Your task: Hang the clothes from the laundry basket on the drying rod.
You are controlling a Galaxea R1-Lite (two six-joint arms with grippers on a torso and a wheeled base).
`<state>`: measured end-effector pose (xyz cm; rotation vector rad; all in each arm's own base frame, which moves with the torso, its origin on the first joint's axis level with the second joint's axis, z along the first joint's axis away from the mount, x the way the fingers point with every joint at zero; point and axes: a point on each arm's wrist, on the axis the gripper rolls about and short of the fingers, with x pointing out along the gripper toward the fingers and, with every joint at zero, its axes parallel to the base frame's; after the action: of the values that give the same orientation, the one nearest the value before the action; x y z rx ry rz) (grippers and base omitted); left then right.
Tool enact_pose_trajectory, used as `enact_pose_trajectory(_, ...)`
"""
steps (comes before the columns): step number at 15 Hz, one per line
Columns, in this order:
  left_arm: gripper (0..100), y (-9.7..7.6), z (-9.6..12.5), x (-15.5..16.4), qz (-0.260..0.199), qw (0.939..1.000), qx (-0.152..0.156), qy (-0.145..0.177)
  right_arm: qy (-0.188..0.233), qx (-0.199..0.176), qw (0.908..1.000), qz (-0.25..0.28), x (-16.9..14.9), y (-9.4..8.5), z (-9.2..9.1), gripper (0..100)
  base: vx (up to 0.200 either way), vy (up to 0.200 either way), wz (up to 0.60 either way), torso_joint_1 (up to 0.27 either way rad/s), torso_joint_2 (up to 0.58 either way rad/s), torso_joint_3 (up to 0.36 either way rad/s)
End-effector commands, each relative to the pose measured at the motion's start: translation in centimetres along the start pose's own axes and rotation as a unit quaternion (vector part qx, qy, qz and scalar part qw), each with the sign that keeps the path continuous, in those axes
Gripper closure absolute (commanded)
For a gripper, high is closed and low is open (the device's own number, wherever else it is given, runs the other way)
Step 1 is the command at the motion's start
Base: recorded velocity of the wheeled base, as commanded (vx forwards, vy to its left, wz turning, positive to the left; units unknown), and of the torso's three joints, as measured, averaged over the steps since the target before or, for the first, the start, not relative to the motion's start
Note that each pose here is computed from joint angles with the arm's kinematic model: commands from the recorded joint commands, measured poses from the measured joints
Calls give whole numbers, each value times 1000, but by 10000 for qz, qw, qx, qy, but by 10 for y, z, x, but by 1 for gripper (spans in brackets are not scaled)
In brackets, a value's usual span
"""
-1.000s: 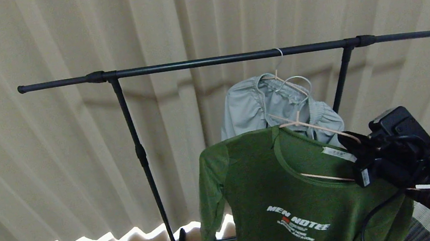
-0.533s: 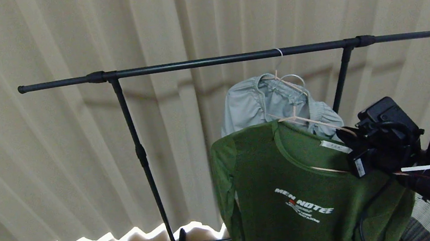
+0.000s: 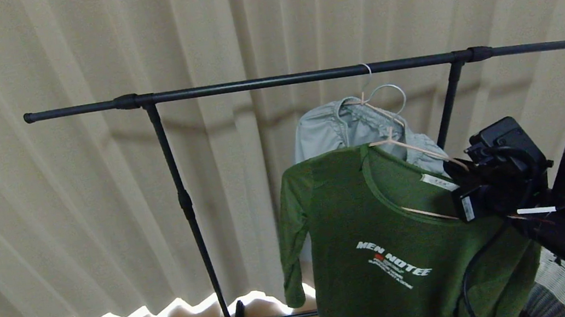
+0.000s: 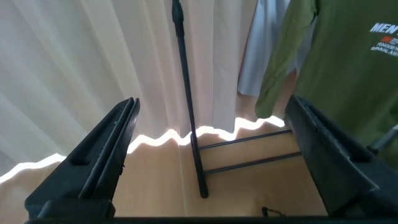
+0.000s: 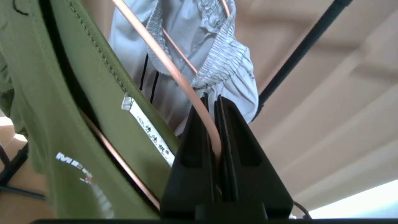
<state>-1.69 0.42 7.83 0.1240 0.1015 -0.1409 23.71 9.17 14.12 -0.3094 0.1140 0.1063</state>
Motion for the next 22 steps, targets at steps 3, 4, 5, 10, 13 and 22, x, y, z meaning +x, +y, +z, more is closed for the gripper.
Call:
enact_pose_trajectory(3, 0, 0, 0, 0, -55, 10000, 18, 12, 0, 9, 10000, 33, 3, 2, -1, 100, 67, 0, 0, 1, 1, 2)
enact_pose_trajectory(4, 0, -1, 0, 0, -124, 9999, 25, 12, -17, 13, 10000, 36, 2, 2, 0, 100, 200, 0, 0, -7, -2, 7)
enact_pose_trajectory(5, 0, -1, 0, 0, -178, 9998, 10, 6, -28, 13, 10000, 49, 2, 3, 0, 100, 200, 0, 0, -12, 7, 7)
enact_pose_trajectory(10, 0, -1, 0, 0, -223, 9998, 2, 1, -103, 13, 9997, 218, 3, 12, 4, 100, 200, 0, 0, 7, 5, 1)
enact_pose_trajectory(13, 0, -1, 0, 0, -223, 9998, 10, 1, -204, 143, 9993, 287, 6, 18, 11, 100, 200, 0, 0, 2, 5, 1)
enact_pose_trajectory(22, 0, -1, 0, 0, -216, 9998, 18, 2, -210, 182, 9996, -38, 25, 21, 17, 100, 111, 0, 0, 2, 2, 0)
